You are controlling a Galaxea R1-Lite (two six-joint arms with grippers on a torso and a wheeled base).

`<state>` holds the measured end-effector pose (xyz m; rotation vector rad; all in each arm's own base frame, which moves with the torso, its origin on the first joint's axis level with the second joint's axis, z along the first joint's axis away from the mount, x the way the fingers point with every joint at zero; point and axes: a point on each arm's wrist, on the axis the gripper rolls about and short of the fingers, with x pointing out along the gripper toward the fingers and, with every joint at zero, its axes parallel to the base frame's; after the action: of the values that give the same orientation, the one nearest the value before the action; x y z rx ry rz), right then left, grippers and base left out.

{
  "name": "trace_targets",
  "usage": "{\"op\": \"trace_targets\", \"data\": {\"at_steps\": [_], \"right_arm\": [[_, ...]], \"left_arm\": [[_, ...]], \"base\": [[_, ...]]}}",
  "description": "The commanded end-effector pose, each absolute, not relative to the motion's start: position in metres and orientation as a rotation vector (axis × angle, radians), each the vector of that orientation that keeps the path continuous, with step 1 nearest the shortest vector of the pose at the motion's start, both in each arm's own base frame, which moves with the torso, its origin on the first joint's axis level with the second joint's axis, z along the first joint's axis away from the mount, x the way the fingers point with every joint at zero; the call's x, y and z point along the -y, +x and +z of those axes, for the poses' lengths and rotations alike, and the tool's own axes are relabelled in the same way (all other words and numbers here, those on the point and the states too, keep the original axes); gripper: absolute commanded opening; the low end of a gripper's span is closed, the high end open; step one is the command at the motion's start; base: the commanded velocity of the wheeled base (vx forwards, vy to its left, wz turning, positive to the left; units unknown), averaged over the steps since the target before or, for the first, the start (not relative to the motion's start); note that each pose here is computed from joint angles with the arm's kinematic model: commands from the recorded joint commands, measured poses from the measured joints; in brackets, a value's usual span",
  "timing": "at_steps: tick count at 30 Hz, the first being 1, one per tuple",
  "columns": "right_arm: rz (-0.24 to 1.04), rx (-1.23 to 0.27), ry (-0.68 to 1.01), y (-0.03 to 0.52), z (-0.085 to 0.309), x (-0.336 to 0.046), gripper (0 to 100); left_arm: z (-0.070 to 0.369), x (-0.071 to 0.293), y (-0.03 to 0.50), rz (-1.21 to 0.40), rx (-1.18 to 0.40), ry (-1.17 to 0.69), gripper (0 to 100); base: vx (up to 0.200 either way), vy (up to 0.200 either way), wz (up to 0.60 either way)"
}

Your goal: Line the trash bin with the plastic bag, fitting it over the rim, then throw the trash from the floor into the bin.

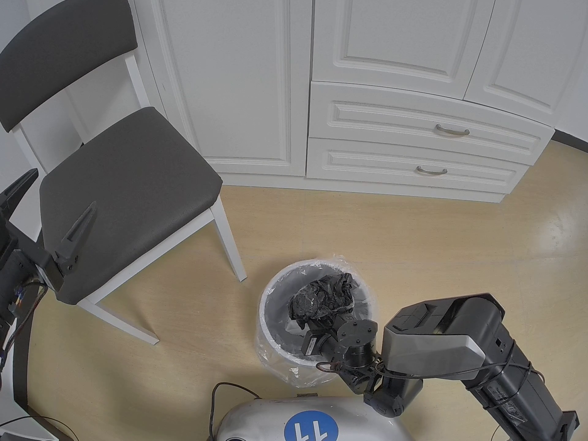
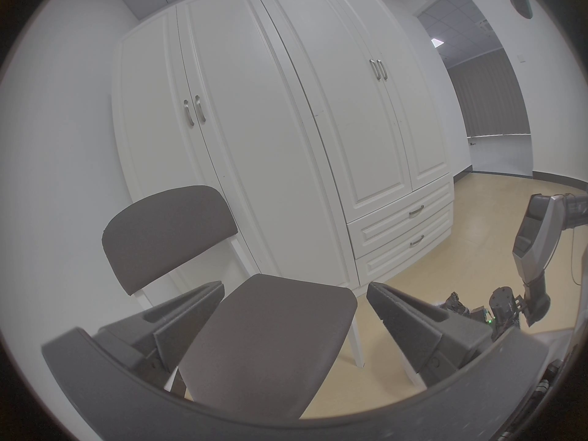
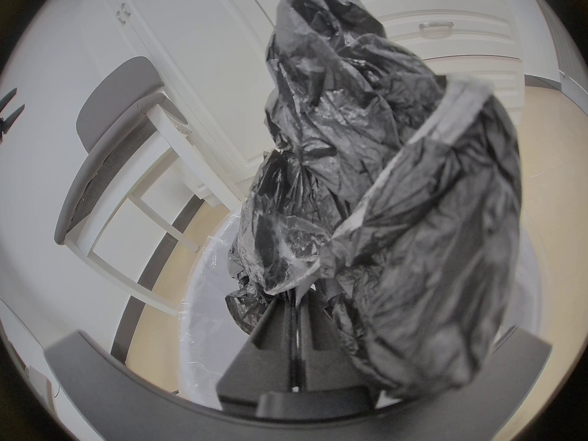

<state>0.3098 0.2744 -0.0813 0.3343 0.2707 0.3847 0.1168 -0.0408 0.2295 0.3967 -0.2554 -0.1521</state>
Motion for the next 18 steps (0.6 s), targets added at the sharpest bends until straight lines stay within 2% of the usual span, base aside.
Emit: {"op": "trace_targets", "data": {"at_steps": [1,8,9,18], "right_arm": [[0.389,-0.258,0.342,0.3099,-0.0811,-0.2751,0],[0.391,-0.258,0.331,0.3089,-0.0824,-0.2759,0],[0.393,-0.258,0.327,0.3083,-0.082,-0.2762,100],[0.415,-0.25,0.29,0.3021,-0.0782,-0.2816,100]], "left_arm": [[0.2294,0.0407,0.117,-0.151,0.254,0.397,100],[0.2296,0.0406,0.1167,-0.15,0.256,0.397,100],[0.2298,0.0405,0.1164,-0.15,0.257,0.396,100],[0.2305,0.04,0.1151,-0.149,0.263,0.394,100]], "base": [[0.0,0.0,0.0],[0.0,0.0,0.0],[0.0,0.0,0.0],[0.0,0.0,0.0]]}}
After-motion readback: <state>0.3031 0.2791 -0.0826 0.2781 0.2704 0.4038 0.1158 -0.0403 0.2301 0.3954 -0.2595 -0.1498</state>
